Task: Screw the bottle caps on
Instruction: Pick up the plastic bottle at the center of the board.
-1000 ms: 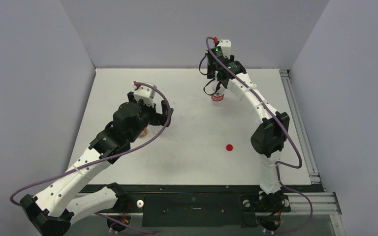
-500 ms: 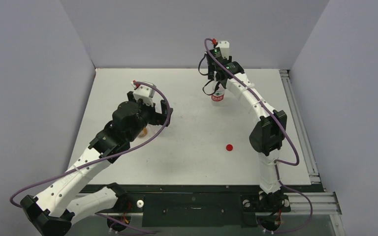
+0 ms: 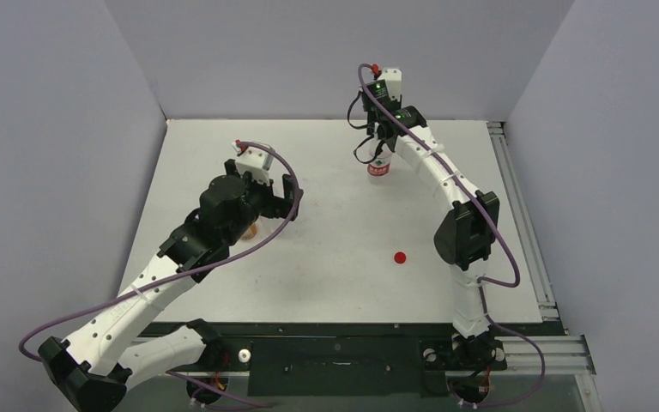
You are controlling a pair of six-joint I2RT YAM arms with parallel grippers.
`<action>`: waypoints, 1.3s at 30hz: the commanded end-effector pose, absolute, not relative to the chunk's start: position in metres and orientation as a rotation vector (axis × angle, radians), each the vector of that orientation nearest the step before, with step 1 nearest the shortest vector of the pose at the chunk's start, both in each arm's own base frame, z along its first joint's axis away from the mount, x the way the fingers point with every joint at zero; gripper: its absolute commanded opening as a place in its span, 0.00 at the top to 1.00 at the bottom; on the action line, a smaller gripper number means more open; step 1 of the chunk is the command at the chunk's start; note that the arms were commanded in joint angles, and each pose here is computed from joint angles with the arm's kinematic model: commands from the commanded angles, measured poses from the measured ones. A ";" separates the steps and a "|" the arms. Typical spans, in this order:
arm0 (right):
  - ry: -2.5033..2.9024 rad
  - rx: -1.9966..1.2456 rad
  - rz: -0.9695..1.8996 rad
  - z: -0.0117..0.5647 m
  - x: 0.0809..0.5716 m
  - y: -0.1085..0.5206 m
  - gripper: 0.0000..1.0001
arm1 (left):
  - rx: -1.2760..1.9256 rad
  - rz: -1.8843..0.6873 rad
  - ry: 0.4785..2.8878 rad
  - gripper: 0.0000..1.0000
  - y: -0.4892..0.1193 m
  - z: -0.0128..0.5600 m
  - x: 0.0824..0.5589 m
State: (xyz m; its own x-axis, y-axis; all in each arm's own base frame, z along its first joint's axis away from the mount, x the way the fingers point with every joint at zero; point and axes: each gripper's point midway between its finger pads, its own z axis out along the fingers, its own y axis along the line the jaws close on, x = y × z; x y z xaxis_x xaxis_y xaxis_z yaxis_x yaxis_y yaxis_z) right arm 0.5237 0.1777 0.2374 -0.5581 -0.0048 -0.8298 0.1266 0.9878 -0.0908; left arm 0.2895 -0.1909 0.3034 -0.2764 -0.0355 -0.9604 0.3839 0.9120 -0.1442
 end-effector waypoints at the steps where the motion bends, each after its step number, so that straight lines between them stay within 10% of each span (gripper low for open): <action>1: 2.136 0.090 -0.169 0.245 0.530 0.175 0.85 | 0.202 -0.426 1.764 0.03 -0.188 0.316 0.295; 5: 2.146 0.094 -0.166 0.251 0.522 0.172 1.00 | 0.198 -0.452 1.733 0.04 -0.192 0.314 0.297; 39: 1.970 -0.544 0.748 0.387 0.211 0.237 1.00 | 1.060 -1.187 1.191 0.03 -0.305 0.319 0.184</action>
State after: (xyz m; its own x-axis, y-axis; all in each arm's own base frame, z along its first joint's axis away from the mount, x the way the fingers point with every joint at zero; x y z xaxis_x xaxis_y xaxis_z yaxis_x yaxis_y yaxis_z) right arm 0.2270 0.2234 0.3647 -0.5396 -0.0687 -0.8391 -0.5315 0.8007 0.2763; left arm 0.2078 -0.2951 0.2852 -0.0013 0.0023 -1.0000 0.9682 0.2501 -0.0007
